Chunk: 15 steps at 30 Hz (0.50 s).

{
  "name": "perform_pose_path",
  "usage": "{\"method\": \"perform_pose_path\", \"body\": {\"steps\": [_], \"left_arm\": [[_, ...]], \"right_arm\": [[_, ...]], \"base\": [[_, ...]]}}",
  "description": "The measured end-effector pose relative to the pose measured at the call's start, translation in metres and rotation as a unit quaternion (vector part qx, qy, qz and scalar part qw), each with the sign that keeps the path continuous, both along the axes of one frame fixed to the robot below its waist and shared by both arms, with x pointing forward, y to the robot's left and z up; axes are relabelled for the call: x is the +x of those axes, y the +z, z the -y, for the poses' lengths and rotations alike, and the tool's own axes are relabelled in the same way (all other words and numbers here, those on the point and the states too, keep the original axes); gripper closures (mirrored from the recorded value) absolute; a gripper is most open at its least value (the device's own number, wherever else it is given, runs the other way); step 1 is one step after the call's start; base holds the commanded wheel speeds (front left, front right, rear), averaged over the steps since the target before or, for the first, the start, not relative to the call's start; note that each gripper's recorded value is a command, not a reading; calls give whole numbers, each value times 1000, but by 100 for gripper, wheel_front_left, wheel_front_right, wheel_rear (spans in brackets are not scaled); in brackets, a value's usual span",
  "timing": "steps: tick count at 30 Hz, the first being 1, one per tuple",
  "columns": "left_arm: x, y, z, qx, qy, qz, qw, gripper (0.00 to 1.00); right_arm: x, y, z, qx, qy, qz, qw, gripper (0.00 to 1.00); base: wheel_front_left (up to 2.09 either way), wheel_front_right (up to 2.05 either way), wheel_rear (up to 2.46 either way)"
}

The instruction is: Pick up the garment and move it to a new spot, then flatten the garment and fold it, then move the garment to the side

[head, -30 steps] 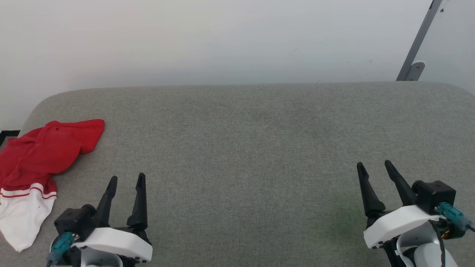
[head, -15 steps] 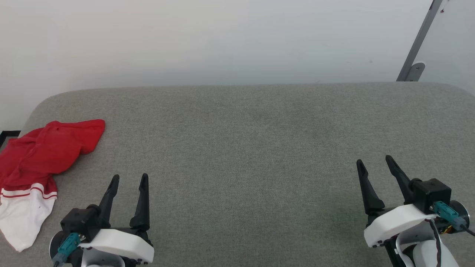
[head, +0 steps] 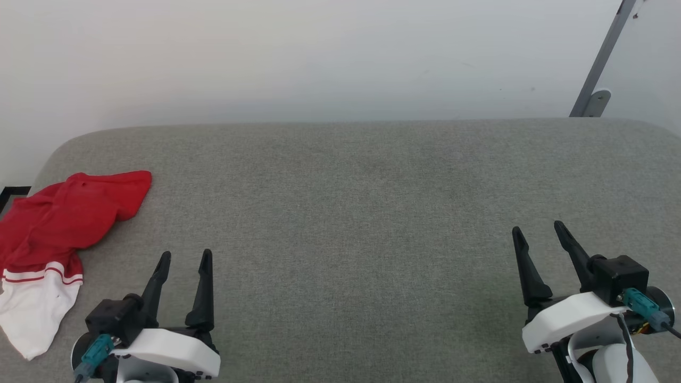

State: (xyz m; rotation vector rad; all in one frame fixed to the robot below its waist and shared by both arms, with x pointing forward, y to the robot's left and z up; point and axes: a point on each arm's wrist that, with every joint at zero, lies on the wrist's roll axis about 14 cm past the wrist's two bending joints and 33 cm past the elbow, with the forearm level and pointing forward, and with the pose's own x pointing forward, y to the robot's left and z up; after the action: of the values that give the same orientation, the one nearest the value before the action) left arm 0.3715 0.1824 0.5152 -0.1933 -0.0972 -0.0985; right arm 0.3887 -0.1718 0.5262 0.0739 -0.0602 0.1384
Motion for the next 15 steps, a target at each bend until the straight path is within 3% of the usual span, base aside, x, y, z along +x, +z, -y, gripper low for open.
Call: {"method": "perform_pose_path", "body": {"steps": [15], "left_arm": [[-21,1,-50,-12,81,3,997,0]], "right_arm": [[10,-2,-53,1,74,-5,997,0]], "base": [[0,0,0]]}}
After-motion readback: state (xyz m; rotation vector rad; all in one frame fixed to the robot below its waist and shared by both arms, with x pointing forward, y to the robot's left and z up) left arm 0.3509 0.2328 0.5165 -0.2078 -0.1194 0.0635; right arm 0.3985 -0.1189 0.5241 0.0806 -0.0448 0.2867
